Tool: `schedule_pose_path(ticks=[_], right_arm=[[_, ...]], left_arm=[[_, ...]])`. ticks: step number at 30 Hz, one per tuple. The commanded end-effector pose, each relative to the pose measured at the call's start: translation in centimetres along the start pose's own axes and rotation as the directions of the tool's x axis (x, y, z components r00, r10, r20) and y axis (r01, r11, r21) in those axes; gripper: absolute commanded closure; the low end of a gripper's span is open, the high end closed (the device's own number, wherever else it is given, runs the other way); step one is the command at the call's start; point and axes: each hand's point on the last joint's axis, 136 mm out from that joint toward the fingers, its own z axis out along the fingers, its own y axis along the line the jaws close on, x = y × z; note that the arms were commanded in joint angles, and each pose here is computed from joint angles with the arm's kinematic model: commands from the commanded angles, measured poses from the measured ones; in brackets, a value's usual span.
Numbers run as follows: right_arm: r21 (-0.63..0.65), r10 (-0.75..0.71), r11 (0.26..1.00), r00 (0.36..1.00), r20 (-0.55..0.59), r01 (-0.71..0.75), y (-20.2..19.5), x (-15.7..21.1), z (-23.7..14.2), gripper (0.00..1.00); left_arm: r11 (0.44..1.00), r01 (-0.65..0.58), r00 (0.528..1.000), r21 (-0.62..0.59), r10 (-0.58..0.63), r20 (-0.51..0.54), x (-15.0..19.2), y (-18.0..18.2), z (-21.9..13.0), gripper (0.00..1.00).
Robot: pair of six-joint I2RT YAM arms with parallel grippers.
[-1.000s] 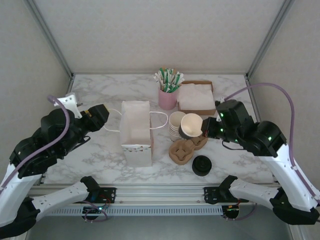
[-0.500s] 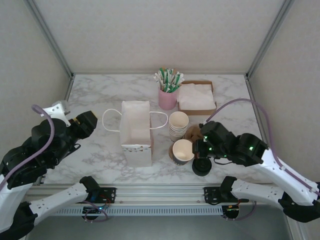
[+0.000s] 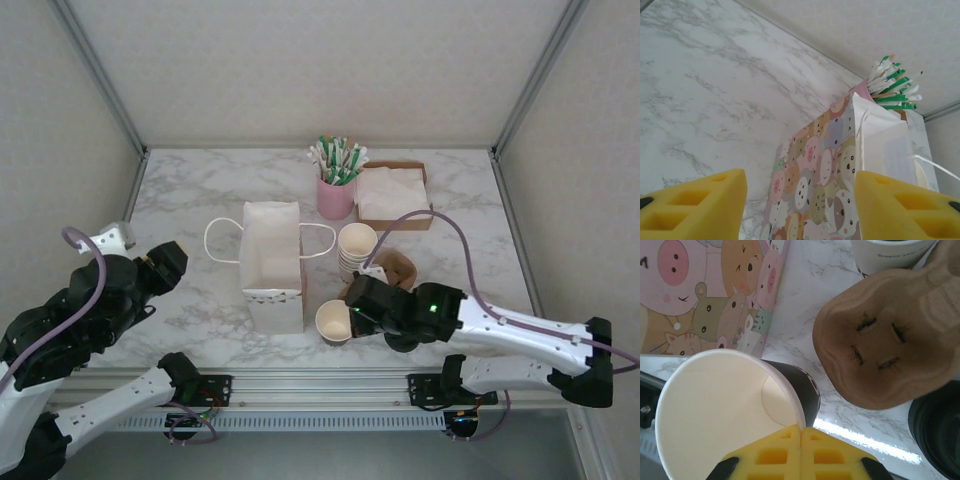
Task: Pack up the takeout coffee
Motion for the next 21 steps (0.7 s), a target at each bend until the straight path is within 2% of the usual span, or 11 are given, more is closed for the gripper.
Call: schedule_pose_path(ticks=[1, 6, 13, 21], right_arm=[[0.030, 0.005, 1.000, 0.999, 0.054, -0.006, 0.0, -0.5, 1.2, 1.00], [0.126, 0.022, 0.991, 0.996, 0.091, -0.034, -2.4, -0.4, 1.9, 1.00], [0.197, 0.047, 0.977, 0.985, 0.169, -0.081, -4.2, -1.1, 1.9, 1.00], [0.320, -0.029, 0.947, 0.989, 0.146, -0.020, -4.7, -1.6, 2.4, 1.00]], left_arm=[[0.999, 0.003, 1.000, -0.040, -0.003, -0.006, 0.5, 1.2, 0.1, 0.41], [0.999, 0.021, 1.000, -0.047, -0.021, -0.002, 0.9, 1.7, 0.2, 0.41], [0.998, 0.022, 1.000, -0.060, -0.021, 0.007, 1.0, 2.2, 0.4, 0.41], [0.997, 0.024, 1.000, -0.069, -0.023, 0.014, 1.0, 2.6, 0.3, 0.41]])
